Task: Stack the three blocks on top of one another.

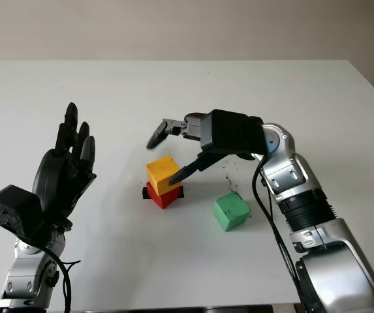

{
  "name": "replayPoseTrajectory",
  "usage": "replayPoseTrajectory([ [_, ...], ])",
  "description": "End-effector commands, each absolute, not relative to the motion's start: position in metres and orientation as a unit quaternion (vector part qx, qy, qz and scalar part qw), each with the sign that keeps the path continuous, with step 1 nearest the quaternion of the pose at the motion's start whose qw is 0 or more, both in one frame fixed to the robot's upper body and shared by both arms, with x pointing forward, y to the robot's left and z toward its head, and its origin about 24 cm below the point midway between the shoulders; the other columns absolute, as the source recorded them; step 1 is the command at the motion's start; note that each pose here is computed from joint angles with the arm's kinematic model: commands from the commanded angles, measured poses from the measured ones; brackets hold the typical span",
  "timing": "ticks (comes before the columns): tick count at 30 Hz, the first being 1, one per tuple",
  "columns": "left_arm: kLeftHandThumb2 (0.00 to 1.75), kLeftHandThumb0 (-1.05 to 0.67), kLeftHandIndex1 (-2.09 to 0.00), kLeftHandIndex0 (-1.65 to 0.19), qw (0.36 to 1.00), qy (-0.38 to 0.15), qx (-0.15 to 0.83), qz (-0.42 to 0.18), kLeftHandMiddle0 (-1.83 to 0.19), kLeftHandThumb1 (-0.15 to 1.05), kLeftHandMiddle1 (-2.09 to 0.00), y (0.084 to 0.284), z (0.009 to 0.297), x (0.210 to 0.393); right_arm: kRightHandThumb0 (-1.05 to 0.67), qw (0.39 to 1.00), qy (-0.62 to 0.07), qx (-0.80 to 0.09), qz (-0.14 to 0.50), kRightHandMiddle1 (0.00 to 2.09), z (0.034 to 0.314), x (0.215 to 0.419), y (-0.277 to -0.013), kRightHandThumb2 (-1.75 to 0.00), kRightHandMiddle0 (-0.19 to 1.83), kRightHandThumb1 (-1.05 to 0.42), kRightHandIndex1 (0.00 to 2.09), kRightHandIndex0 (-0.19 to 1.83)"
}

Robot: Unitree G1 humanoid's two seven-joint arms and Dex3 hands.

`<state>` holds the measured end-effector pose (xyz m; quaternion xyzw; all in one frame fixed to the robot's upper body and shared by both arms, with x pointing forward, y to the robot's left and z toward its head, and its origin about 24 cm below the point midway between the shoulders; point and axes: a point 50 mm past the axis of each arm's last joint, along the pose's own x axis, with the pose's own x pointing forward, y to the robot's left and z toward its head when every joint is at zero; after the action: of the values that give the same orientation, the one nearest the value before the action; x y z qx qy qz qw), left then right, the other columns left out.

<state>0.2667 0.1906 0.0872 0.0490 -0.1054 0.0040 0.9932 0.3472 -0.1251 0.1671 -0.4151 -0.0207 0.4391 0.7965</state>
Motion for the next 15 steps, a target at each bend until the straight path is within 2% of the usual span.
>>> replayPoseTrajectory([
  [1, 0.57, -0.72, -0.05, 0.17, 0.992, -0.113, 0.046, 0.005, 0.12, 1.05, -0.05, 0.191, 0.090, 0.264, -0.97, 0.804, -0.029, -0.406, 0.433, 0.31, 0.178, 0.345, -0.131, -0.06, -0.17, -0.87, 0.00, -0.19],
  [7, 0.56, -0.72, -0.05, 0.17, 0.993, -0.110, 0.052, 0.003, 0.13, 1.05, -0.05, 0.191, 0.089, 0.264, -0.98, 0.830, -0.058, -0.392, 0.393, 0.29, 0.202, 0.332, -0.152, -0.06, -0.14, -0.90, 0.00, -0.19],
  [15, 0.56, -0.72, -0.05, 0.17, 0.993, -0.107, 0.045, 0.002, 0.13, 1.05, -0.05, 0.191, 0.088, 0.264, -0.90, 0.860, -0.085, -0.363, 0.348, 0.30, 0.216, 0.308, -0.183, -0.05, -0.01, -0.91, 0.01, -0.18],
])
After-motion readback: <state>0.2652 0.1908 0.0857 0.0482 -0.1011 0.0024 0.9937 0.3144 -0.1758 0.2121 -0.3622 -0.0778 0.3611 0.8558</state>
